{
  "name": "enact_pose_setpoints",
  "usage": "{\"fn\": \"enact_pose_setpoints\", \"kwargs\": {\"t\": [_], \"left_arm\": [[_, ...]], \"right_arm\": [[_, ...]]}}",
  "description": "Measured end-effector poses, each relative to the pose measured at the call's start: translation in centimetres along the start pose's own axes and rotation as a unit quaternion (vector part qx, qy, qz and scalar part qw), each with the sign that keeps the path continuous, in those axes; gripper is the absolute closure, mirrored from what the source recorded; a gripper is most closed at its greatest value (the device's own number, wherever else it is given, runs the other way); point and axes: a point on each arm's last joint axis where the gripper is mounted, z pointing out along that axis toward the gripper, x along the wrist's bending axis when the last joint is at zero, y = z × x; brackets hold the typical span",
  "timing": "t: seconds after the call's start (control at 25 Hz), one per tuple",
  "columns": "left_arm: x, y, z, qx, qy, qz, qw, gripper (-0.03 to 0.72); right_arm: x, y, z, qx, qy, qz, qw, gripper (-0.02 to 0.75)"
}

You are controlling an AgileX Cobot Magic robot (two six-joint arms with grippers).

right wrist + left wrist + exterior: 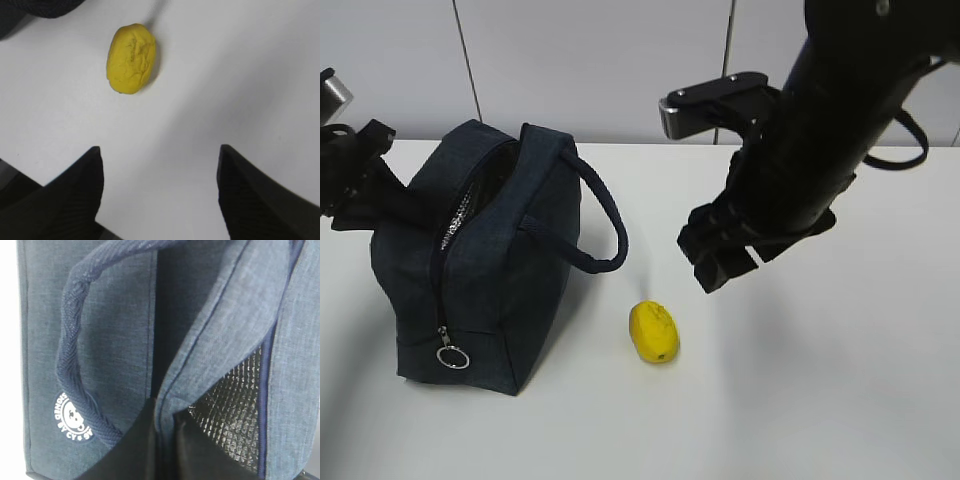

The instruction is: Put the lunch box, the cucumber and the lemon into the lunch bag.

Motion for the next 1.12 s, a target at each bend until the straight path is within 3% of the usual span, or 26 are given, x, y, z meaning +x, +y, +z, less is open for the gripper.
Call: {"fn": "enact_pose_setpoints", "kwargs": {"t": [0.36,0.68,1.12], "left_arm": [[0.0,0.0,0.0,0.0,0.001,-0.018,1.0,0.688],[0.0,0.0,0.0,0.0,0.001,-0.026,1.0,0.688],[0.0,0.0,0.0,0.0,0.002,-0.026,1.0,0.688]], "right_arm": [[0.3,-0.7,3.9,-0.095,0.029,0.028,0.995,0.252],[0.6,-0.5,7.7,-0.062,0.045,0.054,0.996,0.26],[0.7,1.6,10.3,-0.081,0.056,0.076,0.992,0.26]]}}
